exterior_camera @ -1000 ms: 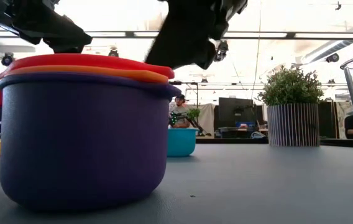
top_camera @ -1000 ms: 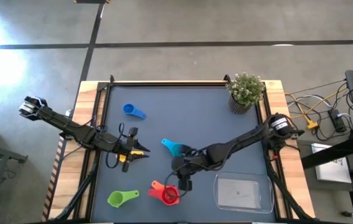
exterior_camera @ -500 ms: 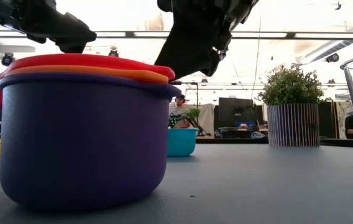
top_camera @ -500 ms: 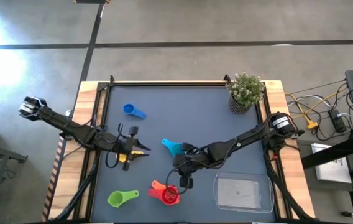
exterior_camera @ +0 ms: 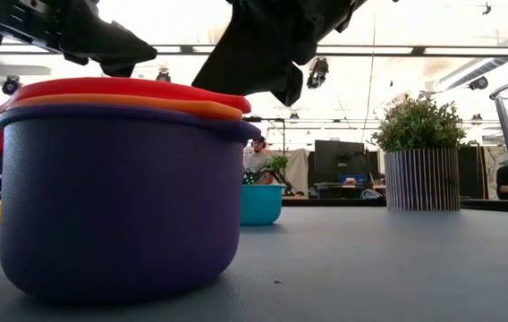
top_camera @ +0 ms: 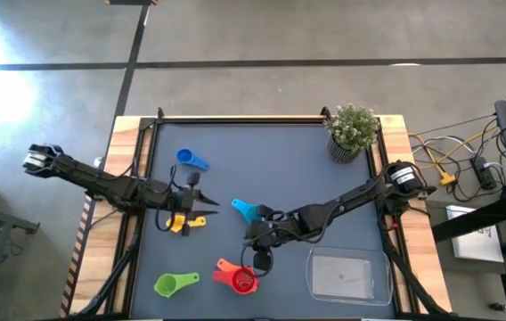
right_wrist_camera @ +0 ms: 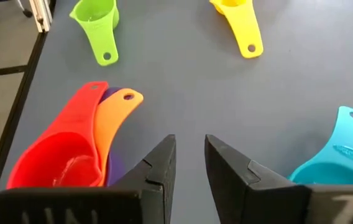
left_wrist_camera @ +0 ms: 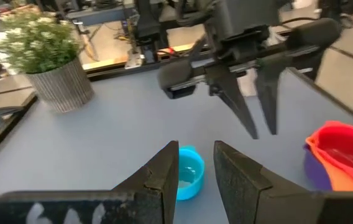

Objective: Nest measuring cups in basket
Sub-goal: Stack the light blue measuring cup on top of the red measuring cup

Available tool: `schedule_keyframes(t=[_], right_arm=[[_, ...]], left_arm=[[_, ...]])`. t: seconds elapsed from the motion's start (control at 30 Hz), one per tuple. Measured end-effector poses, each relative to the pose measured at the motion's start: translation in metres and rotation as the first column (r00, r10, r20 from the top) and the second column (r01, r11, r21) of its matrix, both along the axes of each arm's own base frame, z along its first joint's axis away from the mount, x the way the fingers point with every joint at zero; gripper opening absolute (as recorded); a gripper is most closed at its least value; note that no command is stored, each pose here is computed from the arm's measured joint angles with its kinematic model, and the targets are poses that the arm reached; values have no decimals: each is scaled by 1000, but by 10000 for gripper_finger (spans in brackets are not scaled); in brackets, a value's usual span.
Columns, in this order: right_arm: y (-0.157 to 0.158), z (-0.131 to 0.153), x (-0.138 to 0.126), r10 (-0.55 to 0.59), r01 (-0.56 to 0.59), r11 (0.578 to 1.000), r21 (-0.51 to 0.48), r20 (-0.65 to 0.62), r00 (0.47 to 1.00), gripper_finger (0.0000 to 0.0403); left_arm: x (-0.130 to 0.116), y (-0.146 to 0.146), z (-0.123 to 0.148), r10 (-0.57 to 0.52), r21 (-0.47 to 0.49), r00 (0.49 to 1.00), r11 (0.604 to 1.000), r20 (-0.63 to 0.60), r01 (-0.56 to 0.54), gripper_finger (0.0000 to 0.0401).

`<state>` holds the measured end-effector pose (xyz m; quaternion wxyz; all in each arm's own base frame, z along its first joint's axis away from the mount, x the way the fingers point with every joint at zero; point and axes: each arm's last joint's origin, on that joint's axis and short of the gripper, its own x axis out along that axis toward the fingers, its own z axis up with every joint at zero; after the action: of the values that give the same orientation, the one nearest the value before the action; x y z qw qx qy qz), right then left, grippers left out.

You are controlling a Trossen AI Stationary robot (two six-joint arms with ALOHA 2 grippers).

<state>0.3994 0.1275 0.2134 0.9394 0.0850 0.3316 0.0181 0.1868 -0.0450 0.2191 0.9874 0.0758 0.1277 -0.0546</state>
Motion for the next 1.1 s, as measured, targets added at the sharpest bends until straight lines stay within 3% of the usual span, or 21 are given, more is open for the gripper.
schedule_keyframes(t=[0.37, 0.57, 0.83, 1.1], right_arm=[[-9, -2, 2, 11, -12, 999, -44, -1, 1000, 65], [-23, -13, 0, -49, 46, 995, -87, -26, 998, 65], [-37, -34, -7, -94, 85, 992, -96, -95, 991, 85], [-41, -47, -14, -112, 99, 990, -102, -135, 984, 108]], left_arm=[[-1, 0, -4, -8, -55, 999, 998, -46, 6, 84], [-5, 1, -16, 5, -119, 995, 993, -105, -17, 84], [-11, 2, -34, 37, -223, 985, 972, -167, -74, 84], [-10, 2, -32, 39, -236, 988, 969, -149, -74, 84]])
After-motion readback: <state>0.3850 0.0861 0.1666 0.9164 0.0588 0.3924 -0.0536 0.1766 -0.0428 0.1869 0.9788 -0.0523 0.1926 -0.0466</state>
